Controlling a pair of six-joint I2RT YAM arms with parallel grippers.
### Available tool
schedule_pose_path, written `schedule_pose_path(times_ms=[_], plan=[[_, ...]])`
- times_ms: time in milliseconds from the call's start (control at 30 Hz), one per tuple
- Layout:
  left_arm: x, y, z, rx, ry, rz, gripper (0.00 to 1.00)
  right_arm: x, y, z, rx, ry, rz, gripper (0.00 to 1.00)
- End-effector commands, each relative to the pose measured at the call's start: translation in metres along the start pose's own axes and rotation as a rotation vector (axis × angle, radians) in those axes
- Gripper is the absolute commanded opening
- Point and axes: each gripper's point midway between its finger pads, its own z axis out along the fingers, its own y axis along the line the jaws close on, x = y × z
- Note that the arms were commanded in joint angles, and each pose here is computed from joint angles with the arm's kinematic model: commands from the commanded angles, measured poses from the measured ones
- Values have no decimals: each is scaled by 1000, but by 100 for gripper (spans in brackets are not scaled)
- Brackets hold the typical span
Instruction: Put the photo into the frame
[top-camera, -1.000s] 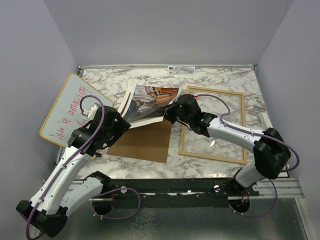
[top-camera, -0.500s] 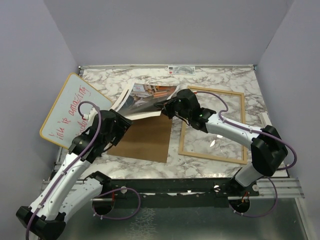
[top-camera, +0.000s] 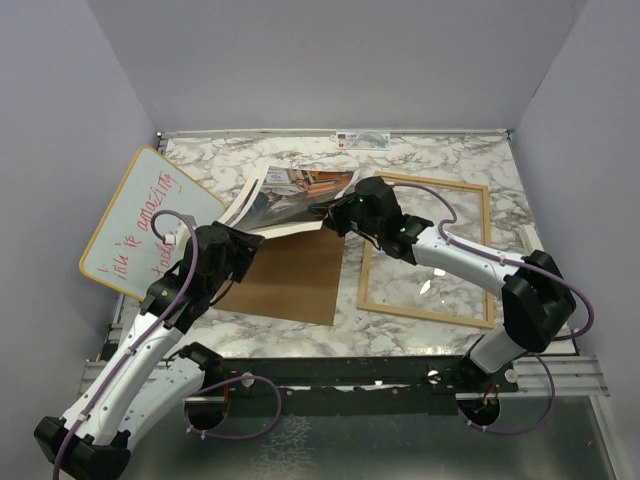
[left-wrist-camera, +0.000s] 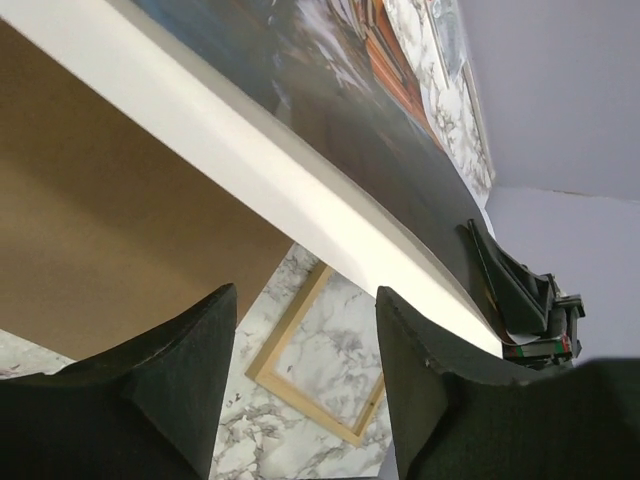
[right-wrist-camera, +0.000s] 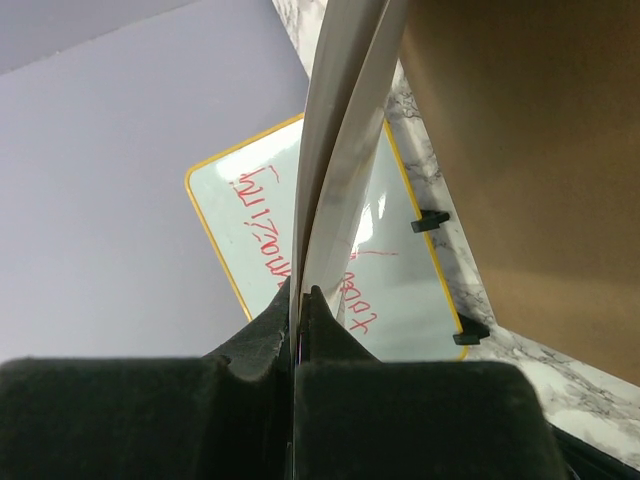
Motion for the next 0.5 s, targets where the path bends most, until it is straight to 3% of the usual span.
schedule_pose_path(times_ms=[0, 333, 467], plan=[[4, -1, 2, 31, 11, -50, 58, 0, -1, 0, 16, 12, 15, 1], [2, -4, 11, 52, -14, -69, 70, 8, -6, -5, 20, 64, 18, 1], [3, -3, 15, 51, -13, -66, 69, 10, -7, -6, 16, 77, 24, 1]])
